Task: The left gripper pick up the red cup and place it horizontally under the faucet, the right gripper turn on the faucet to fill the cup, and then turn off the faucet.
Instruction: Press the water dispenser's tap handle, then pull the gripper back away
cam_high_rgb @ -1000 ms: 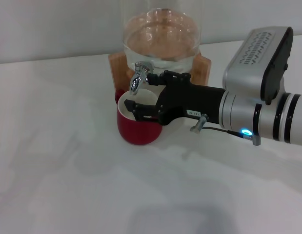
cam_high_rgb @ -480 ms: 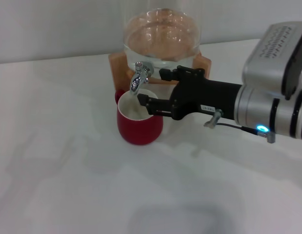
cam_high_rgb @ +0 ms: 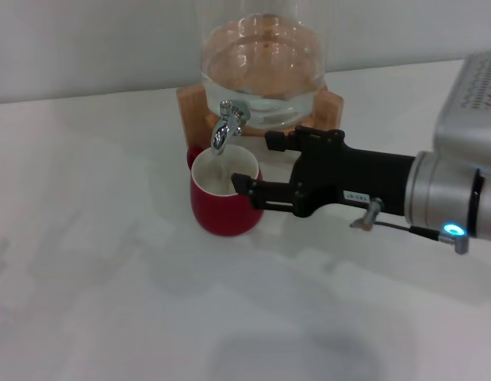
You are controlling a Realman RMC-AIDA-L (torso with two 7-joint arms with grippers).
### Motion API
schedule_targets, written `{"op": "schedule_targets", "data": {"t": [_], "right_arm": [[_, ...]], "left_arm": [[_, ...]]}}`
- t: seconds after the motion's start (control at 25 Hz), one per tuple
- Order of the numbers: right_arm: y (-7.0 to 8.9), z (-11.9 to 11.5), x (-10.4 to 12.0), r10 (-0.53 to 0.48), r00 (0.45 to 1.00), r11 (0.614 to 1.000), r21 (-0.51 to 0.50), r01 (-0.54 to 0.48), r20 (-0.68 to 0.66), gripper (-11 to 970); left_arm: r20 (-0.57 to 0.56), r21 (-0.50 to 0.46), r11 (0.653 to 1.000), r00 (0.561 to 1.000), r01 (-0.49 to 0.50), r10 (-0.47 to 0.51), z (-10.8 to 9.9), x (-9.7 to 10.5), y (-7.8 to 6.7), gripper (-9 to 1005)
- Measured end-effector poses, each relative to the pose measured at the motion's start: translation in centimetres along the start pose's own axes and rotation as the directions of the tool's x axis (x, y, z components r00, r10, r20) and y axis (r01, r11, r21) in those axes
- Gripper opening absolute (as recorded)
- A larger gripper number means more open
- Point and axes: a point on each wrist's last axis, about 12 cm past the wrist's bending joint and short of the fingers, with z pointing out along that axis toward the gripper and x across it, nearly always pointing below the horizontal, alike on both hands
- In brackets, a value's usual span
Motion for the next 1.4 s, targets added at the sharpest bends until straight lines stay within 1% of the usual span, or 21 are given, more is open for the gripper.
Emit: {"op": "schedule_targets", "data": {"t": [0.12,0.24,0.48,0.6,0.68,0.84,1.0,1.2,1.36,1.4], "right_arm": [[-0.3,-0.7,0.5,0.023,0.999,1.0,-0.008,-0.022,0.026,795],[-0.4,-1.0,0.7,0.031,0.999,0.999,-0.01,-0.03,0.042,795],[-0.3,-0.8,0.8,0.029,0.999,0.999,-0.02,-0.028,0.044,795],[0.2,-0.3,0.8,0.025,0.999,0.999,-0.038,-0.023,0.042,795],[0.7,0.2,0.8,0.019,0.999,0.999,-0.052,-0.017,0.042,795],[2.2,1.6,0.7,0.004,0.999,0.995,-0.095,0.0,0.04,795],[3.6,2.6,0.5,-0.012,0.999,0.992,-0.126,0.017,0.044,796],[4.6,3.7,0.4,-0.016,0.998,0.996,-0.087,0.021,0.057,796],[4.7,3.9,0.2,-0.011,0.998,0.998,-0.054,0.015,0.068,796],[4.5,4.0,0.1,-0.006,0.997,1.0,-0.031,0.008,0.074,796]], "left_arm": [[-0.076,0.032,0.999,0.997,0.021,-0.018,-0.1,-0.5,-0.1,881],[-0.107,0.028,0.999,0.994,0.028,-0.024,-0.7,-0.8,-0.2,880],[-0.085,-0.027,1.0,0.996,0.014,-0.017,-2.9,-1.6,-0.2,880],[-0.045,-0.065,0.997,0.998,0.044,-0.047,-3.4,-1.3,0.0,880],[-0.026,-0.08,0.995,0.998,0.053,-0.055,-3.4,-1.2,0.2,880],[-0.014,-0.097,0.995,0.999,0.034,-0.036,-3.3,-1.3,0.5,880],[-0.013,-0.099,0.994,0.999,0.037,-0.038,-2.6,-1.2,0.7,880],[-0.02,-0.099,0.994,0.999,0.037,-0.039,-2.0,-1.0,0.8,880],[-0.022,-0.101,0.994,0.999,0.032,-0.034,-2.1,-1.0,0.9,880],[-0.021,-0.102,0.994,0.999,0.032,-0.034,-2.1,-1.0,0.9,880]]}}
